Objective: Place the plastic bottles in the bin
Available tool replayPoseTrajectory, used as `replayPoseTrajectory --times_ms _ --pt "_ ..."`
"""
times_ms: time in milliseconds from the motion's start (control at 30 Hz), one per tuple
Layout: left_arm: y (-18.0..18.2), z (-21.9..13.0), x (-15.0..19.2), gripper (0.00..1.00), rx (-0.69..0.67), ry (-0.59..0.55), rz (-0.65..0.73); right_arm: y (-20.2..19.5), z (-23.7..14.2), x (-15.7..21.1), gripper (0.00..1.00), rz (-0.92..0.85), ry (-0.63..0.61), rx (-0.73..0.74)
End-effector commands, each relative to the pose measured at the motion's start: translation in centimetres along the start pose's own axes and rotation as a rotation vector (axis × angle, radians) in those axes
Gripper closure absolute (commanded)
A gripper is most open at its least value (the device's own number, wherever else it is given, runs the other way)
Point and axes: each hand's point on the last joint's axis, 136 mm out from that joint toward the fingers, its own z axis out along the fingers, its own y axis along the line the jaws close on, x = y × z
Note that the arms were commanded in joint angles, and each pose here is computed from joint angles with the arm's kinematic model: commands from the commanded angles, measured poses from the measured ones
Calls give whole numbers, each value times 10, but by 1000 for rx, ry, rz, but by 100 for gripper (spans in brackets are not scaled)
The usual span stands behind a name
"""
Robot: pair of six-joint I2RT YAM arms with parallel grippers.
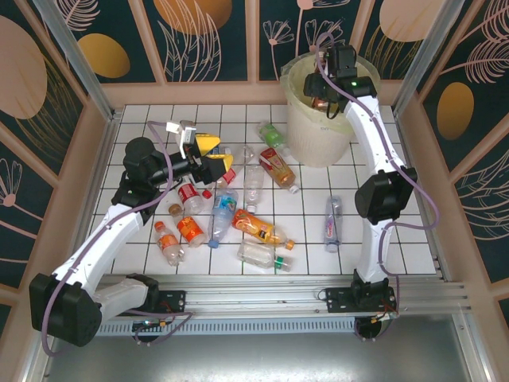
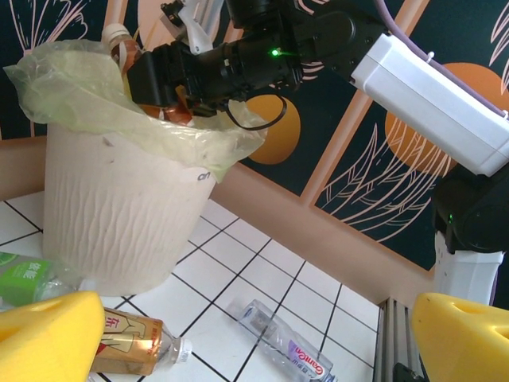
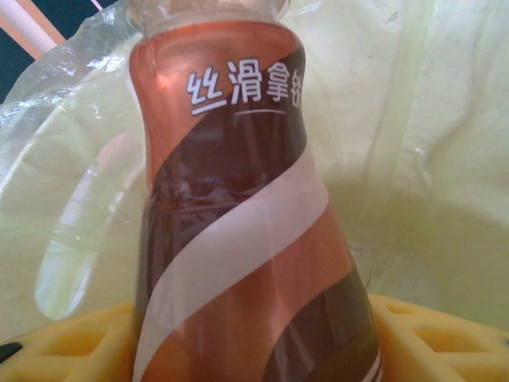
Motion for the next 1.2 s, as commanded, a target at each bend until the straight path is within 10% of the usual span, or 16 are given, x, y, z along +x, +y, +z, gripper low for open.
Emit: replayPoseTrajectory --times_ms 0,1167 --pt "-6 2 -11 1 12 -15 36 -6 12 12 37 30 53 -6" --pt "-4 3 -10 2 11 -5 39 -8 26 21 25 68 98 -58"
